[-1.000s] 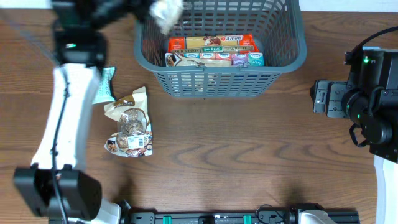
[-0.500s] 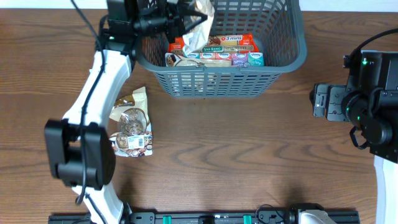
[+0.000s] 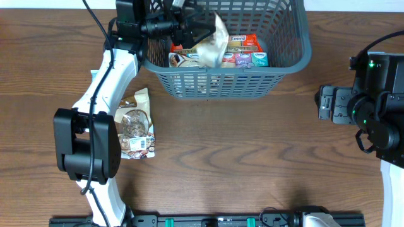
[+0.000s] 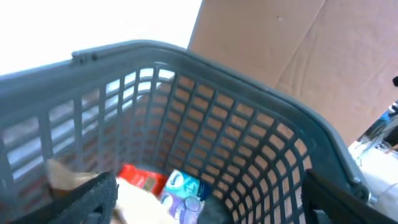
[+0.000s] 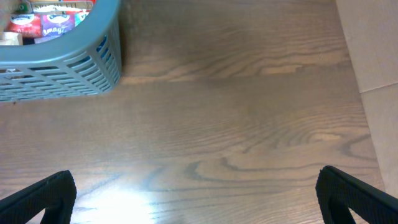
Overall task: Pack container
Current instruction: 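Lift the PanTree pouch and drop it into the basket, then move the left gripper to the mint-green packet and grasp it, then carry the mint-green packet into the basket and release it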
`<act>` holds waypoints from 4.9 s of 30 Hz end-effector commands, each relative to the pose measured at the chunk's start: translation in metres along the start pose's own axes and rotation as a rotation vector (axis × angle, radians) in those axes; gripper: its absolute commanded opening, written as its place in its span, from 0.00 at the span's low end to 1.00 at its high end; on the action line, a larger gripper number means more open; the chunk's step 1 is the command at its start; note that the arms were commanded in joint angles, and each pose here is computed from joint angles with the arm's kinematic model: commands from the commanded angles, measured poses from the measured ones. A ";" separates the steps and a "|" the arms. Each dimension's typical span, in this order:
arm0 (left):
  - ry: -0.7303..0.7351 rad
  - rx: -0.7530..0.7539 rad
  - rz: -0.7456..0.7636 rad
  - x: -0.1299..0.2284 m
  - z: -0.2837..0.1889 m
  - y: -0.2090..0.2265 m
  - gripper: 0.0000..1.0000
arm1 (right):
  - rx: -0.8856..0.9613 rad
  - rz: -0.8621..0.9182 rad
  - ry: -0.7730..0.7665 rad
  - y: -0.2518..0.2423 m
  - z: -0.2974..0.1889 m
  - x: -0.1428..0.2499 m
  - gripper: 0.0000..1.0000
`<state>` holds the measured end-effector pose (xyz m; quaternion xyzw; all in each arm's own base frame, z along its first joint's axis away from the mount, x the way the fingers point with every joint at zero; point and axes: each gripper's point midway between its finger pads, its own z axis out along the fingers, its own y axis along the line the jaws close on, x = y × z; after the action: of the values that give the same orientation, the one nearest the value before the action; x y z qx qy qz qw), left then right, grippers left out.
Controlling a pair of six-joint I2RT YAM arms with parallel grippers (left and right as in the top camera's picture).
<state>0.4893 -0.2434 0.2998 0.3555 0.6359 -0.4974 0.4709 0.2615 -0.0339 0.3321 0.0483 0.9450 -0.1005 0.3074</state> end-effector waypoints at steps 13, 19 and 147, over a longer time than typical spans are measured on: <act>-0.166 -0.159 -0.086 -0.070 -0.105 0.030 0.64 | 0.003 0.023 -0.006 -0.002 -0.002 0.001 0.99; -0.198 -0.320 -0.195 -0.062 -0.183 0.071 0.53 | 0.003 0.023 -0.006 -0.002 -0.002 0.001 0.99; 0.318 -0.040 0.337 -0.021 0.072 -0.126 0.63 | -0.016 0.006 0.069 0.001 -0.003 0.020 0.99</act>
<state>0.3901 -0.3433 0.3676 0.5256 0.6308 -0.3389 0.4592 0.2475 -0.0306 0.3223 0.0417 0.9561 -0.0922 0.2749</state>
